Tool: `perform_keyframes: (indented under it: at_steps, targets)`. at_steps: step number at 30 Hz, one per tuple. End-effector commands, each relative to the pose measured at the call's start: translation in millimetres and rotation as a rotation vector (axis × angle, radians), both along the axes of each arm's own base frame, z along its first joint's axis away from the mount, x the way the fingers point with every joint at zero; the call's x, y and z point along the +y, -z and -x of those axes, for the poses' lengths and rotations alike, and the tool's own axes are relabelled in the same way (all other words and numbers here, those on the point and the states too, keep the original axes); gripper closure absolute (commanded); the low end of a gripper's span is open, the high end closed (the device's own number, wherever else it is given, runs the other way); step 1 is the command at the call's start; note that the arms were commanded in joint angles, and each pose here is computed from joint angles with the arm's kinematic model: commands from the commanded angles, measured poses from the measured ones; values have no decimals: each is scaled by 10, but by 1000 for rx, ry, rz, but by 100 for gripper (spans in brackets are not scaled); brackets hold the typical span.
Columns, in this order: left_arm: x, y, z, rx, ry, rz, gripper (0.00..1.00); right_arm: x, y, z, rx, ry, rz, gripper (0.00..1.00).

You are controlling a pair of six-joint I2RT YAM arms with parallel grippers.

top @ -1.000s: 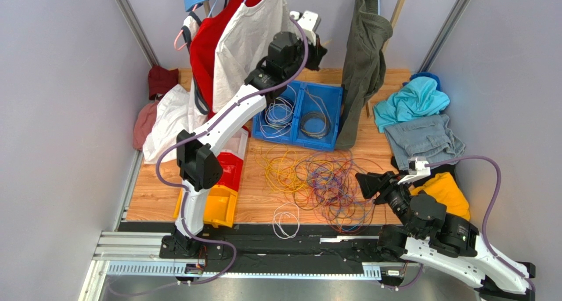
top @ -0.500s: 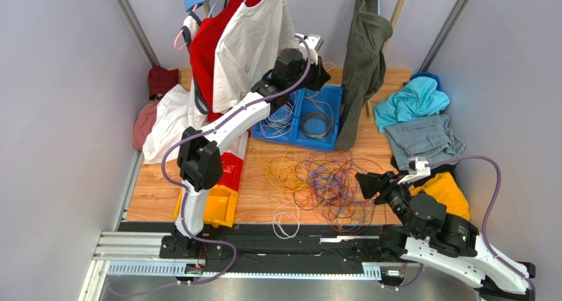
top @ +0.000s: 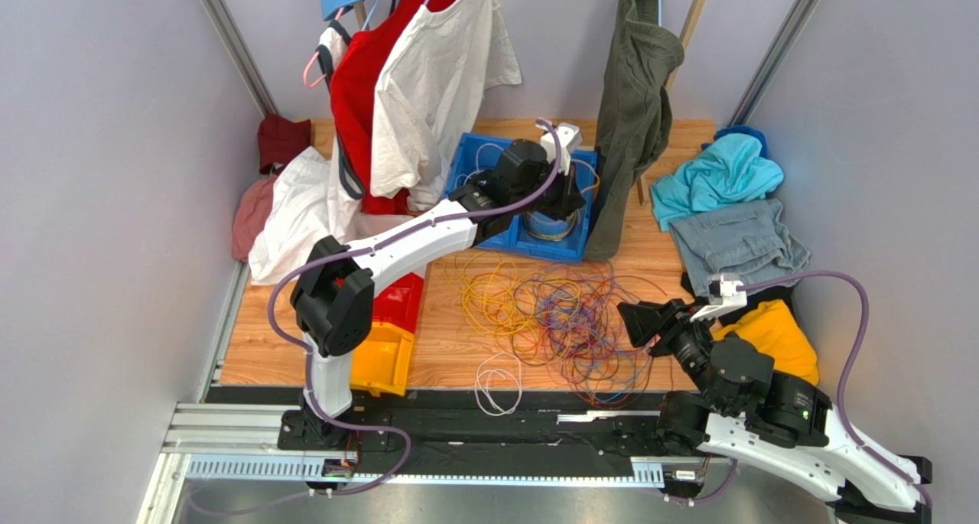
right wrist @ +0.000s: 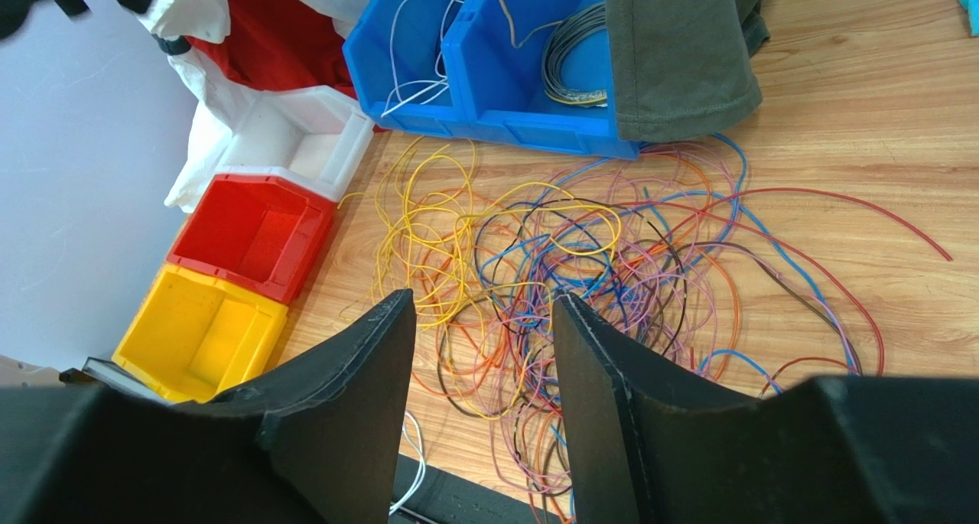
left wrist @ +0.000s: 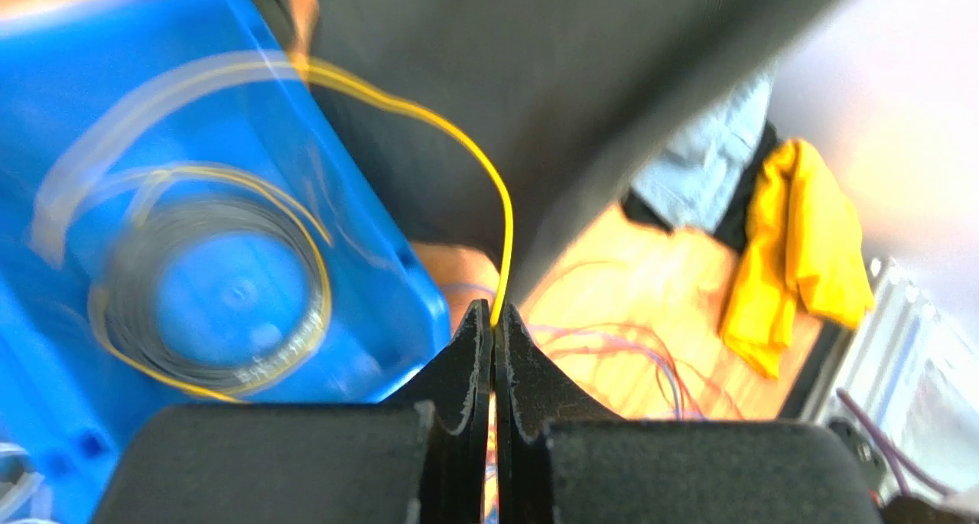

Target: Untangle the cables

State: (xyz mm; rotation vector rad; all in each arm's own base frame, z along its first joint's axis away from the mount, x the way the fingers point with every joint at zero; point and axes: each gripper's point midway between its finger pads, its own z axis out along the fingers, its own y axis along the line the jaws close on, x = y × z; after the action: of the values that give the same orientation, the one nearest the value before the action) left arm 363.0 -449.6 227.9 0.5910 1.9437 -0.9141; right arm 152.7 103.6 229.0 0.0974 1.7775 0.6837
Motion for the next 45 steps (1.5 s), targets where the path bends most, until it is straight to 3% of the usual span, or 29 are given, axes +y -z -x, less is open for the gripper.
perform_keyframes:
  at_steps: [1, 8, 14, 23, 24, 25, 28, 29, 30, 33, 38, 41, 45]
  targets:
    - [162, -263, -504, -69, -135, -47, 100, -20, -93, -2, -9, 13, -56, 49]
    - [324, 314, -1086, 91, -272, -108, 100, -28, -95, -6, -10, 18, -52, 49]
    - [252, 821, -1015, 179, -229, -127, 100, 1, -68, -29, -10, 21, -32, 49]
    - [174, 827, -888, 185, -180, -106, 100, 3, -52, -34, -8, 24, -27, 49]
    - [195, 827, -891, 178, -190, -114, 92, 7, -57, -36, -8, 24, -29, 49]
    - [221, 763, -867, 166, -196, -116, 69, 8, -52, -31, -7, 21, -28, 49]
    - [368, 488, -898, 102, -254, -126, 36, 14, -58, -26, -5, 17, -33, 49]
    - [411, 398, -910, 81, -272, -124, 6, 9, -55, -25, -4, 19, -34, 49]
    - [421, 316, -889, 62, -264, -122, 2, 6, -53, -24, -4, 19, -34, 49]
    - [595, -198, -879, -35, -319, -92, 1, 5, -56, -27, -6, 20, -34, 49]
    - [711, -674, -735, -137, -333, -43, 1, 36, -28, -27, 0, 14, -34, 49]
    - [671, -1020, -510, -200, -292, 36, 1, 69, 17, -27, 6, 7, -31, 49]
    - [647, -1282, 90, -237, -217, 107, 1, 208, 137, -57, 13, -16, -3, 48]
